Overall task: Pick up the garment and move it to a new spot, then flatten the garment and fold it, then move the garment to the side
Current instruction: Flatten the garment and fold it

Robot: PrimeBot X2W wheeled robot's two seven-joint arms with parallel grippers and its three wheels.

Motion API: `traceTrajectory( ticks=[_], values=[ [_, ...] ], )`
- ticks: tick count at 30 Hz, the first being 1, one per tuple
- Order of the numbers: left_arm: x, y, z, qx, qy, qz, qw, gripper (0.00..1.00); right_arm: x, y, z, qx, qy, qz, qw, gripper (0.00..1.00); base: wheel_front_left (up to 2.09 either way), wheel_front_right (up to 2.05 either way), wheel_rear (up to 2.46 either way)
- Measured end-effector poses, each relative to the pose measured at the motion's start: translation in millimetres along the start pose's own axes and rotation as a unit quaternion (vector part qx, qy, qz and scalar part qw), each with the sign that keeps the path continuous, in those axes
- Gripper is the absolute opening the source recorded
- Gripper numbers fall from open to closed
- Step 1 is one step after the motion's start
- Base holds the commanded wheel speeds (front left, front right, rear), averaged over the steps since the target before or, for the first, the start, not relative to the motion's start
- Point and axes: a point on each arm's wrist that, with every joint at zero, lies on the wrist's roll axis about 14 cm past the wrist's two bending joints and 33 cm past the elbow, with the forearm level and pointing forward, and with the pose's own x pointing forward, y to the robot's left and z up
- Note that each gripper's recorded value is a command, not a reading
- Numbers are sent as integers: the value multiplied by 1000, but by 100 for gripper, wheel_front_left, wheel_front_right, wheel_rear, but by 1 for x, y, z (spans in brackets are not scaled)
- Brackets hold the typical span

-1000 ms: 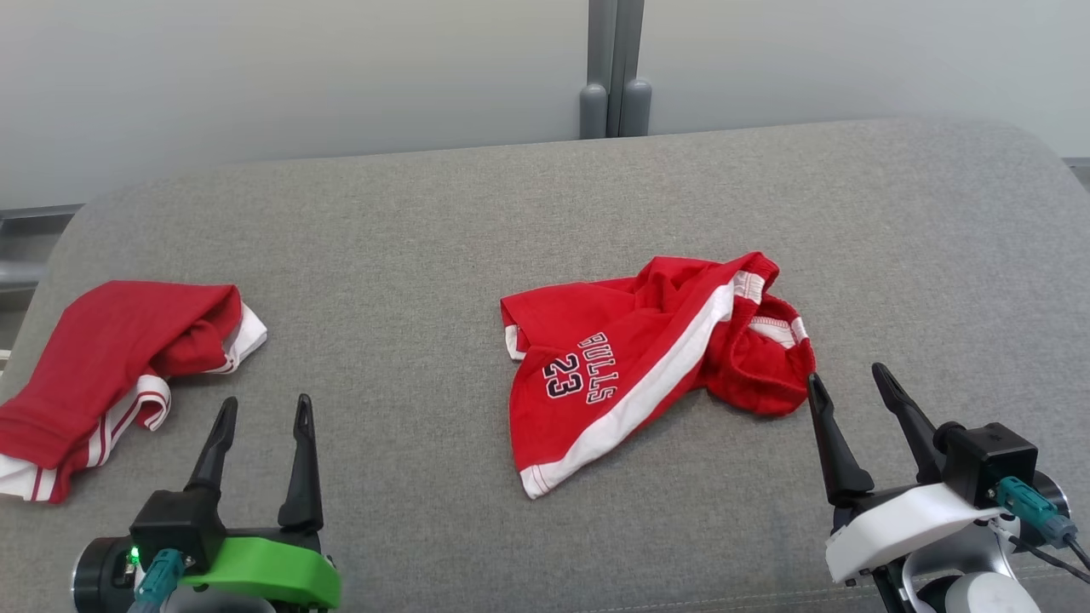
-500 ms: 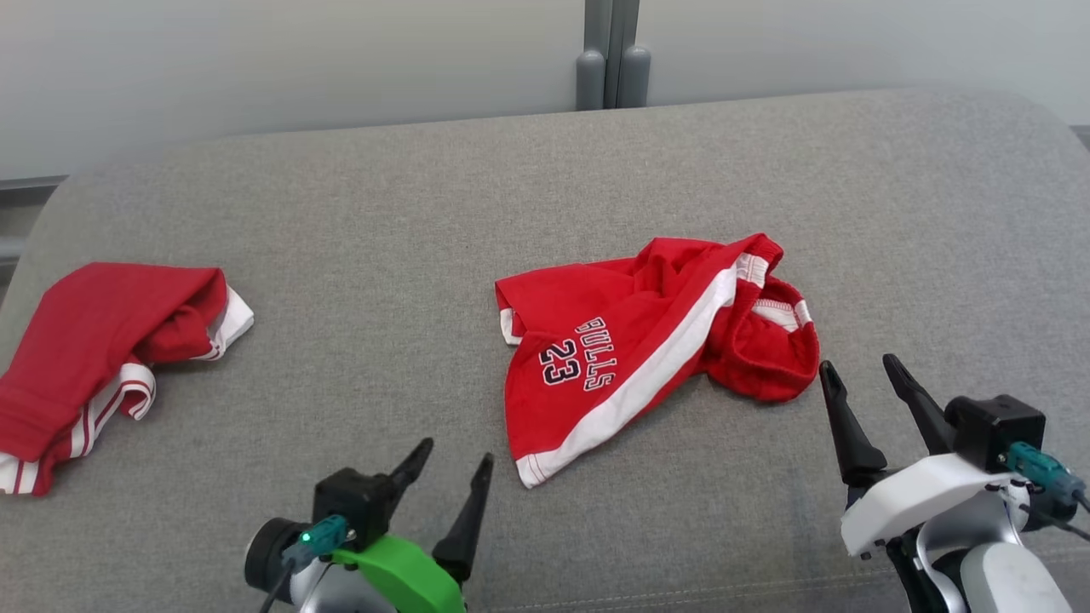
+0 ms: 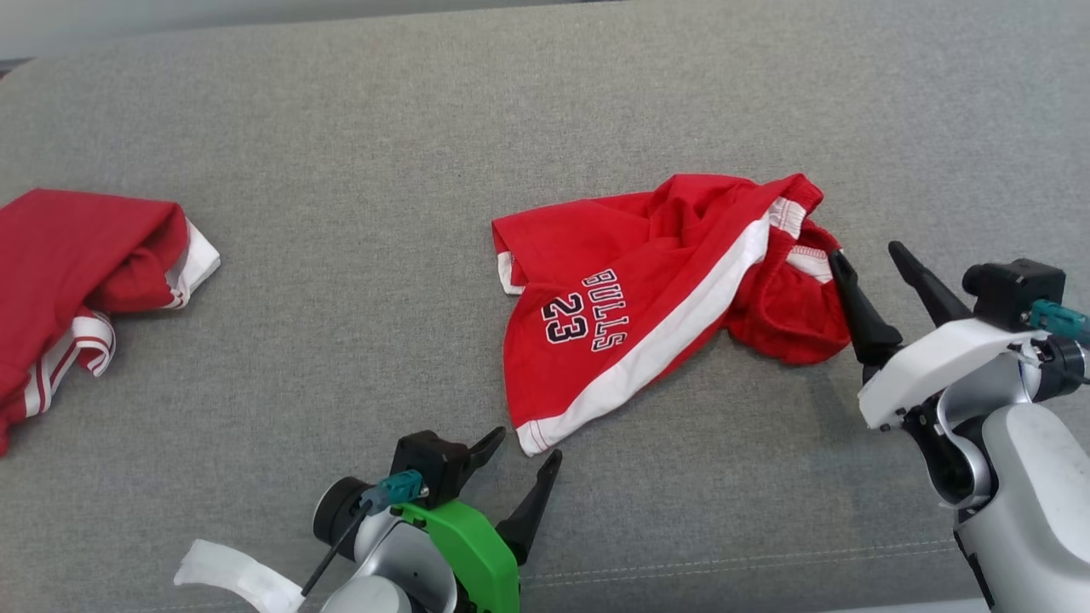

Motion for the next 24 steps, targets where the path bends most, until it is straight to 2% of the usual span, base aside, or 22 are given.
traceTrajectory(
  ticks=[12,13,14,15,16,17,24],
  values=[
    [22,18,-16,-26,16,9,1000,100,51,15,-27,29,47,52,997,99,0,0,0],
    [24,19,-17,-27,16,9,999,100,54,16,-29,26,49,56,997,86,0,0,0],
    [25,20,-17,-28,15,10,999,98,57,17,-30,30,50,58,997,44,0,0,0],
    [27,21,-16,-29,14,10,999,53,60,18,-31,31,50,61,996,1,0,0,0],
    [28,22,-16,-30,12,9,999,18,63,17,-31,28,49,62,996,0,0,0,0],
    [30,23,-16,-31,12,8,999,0,66,19,-32,33,50,64,996,0,0,0,0],
    [30,33,1,-31,-23,20,999,0,68,26,-22,59,21,79,995,0,0,0,0]
  ],
)
